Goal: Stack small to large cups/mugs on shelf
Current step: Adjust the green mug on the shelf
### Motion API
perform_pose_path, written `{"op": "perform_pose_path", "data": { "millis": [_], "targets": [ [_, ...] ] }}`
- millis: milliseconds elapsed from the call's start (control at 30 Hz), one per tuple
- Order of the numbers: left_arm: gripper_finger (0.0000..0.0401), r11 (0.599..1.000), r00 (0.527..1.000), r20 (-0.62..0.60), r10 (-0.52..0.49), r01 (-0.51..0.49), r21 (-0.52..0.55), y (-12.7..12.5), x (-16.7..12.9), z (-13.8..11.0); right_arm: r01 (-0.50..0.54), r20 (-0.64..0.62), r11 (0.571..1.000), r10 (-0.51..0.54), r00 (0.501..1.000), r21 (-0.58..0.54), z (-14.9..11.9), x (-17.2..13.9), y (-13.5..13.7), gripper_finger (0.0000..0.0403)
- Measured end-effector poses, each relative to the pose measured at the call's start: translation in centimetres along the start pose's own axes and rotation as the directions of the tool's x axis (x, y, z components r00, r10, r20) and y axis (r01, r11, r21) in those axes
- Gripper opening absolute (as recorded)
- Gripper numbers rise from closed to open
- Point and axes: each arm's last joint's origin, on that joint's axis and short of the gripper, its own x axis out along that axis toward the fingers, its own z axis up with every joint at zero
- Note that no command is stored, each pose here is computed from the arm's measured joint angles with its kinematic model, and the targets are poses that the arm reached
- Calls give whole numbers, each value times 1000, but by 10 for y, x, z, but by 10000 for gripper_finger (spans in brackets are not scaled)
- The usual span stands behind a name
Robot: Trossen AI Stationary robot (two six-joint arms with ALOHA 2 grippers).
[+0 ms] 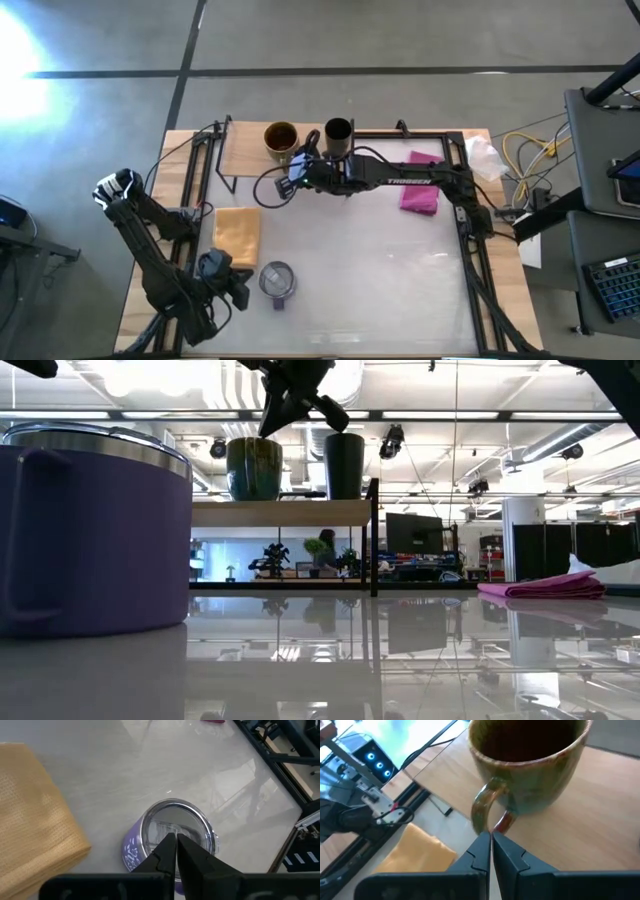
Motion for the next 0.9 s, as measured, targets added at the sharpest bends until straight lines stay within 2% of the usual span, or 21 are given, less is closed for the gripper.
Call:
{"op": "perform_pose_path", "data": {
  "millis": [633,900],
  "targets": [
    [0,1000,1000,-2,-3,3,4,0,0,0,35,0,999,-35,999,-9,-2,9,-7,11],
    [0,1000,1000,-1,-1,1,5,0,0,-1,-9,28,1000,10,1000,-28,0,12,-4,11]
  ]
}}
